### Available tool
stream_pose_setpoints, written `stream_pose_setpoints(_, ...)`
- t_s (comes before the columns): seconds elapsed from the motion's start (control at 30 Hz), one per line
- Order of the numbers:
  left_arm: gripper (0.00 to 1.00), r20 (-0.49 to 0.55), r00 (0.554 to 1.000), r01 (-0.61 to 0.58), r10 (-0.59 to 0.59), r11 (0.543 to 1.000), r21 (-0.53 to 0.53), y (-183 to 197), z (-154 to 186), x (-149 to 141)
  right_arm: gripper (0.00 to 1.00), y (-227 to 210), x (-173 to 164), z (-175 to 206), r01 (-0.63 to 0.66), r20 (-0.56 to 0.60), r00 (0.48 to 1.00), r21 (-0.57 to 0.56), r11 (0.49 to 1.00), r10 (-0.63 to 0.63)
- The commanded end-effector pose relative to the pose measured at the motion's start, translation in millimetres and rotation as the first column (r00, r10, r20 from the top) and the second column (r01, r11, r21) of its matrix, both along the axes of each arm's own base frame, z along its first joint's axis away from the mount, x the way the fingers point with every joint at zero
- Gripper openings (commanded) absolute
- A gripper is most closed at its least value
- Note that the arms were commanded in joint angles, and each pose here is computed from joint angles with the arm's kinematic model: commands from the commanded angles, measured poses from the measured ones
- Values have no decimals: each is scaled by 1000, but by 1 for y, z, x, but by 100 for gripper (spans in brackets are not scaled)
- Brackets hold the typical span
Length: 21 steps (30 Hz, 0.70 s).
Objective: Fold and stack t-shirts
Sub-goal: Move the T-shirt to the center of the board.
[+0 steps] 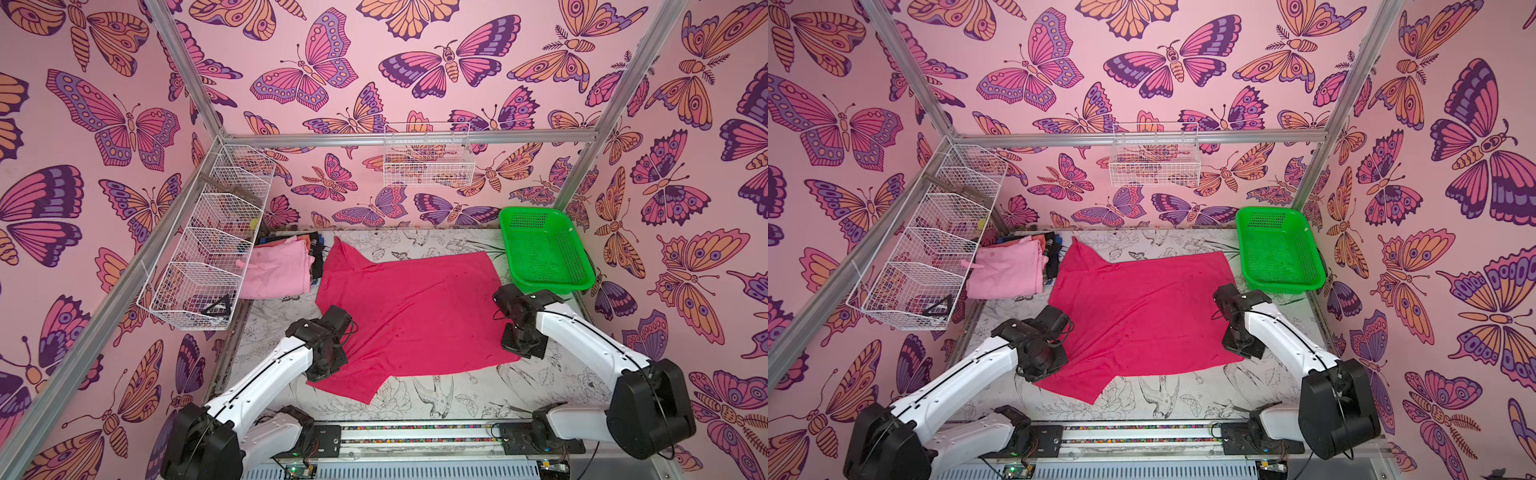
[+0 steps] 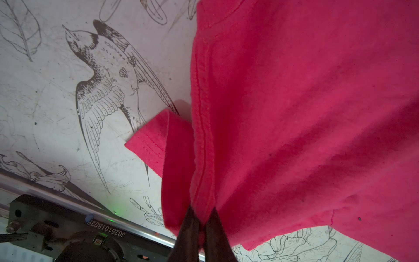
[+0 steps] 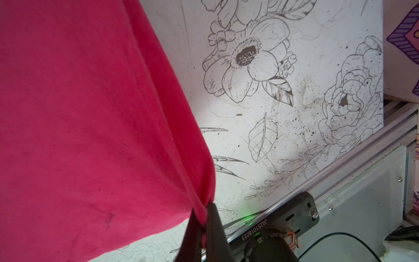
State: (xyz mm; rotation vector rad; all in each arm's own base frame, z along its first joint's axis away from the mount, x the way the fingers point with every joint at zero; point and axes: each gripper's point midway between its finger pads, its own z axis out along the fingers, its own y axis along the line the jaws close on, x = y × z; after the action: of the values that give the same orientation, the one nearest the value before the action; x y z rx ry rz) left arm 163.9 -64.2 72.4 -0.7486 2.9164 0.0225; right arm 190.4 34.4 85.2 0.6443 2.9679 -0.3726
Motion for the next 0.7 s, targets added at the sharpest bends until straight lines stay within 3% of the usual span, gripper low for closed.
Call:
stream_pose_setpoints(0.0,0,-53,998,-32,34,999,36,10,-4,-19,0,-7,-13,3,4,-26,1000,-39,999,-5)
stream_pose_setpoints(0.4,0,-77,996,-52,55,998,40,11,-8,-27,0,-8,-20,6,6,-37,999,-45,999,-8)
stream_pose_setpoints(0.43,0,-79,995,-52,55,998,43,11,-8,-27,5,-8,-20,6,4,-37,999,-44,999,-6)
stream_pose_setpoints(0.47,3,-81,995,-50,54,998,45,11,-8,-26,13,-8,-20,6,5,-39,999,-44,999,-7)
stream_pose_setpoints(0.53,24,-80,995,-49,53,998,47,10,-8,-25,32,-8,-21,6,6,-38,999,-42,999,-8)
stream_pose_setpoints(0.67,52,-62,997,-46,49,998,49,10,-4,-21,43,-7,-21,8,8,-27,1000,-36,999,-9)
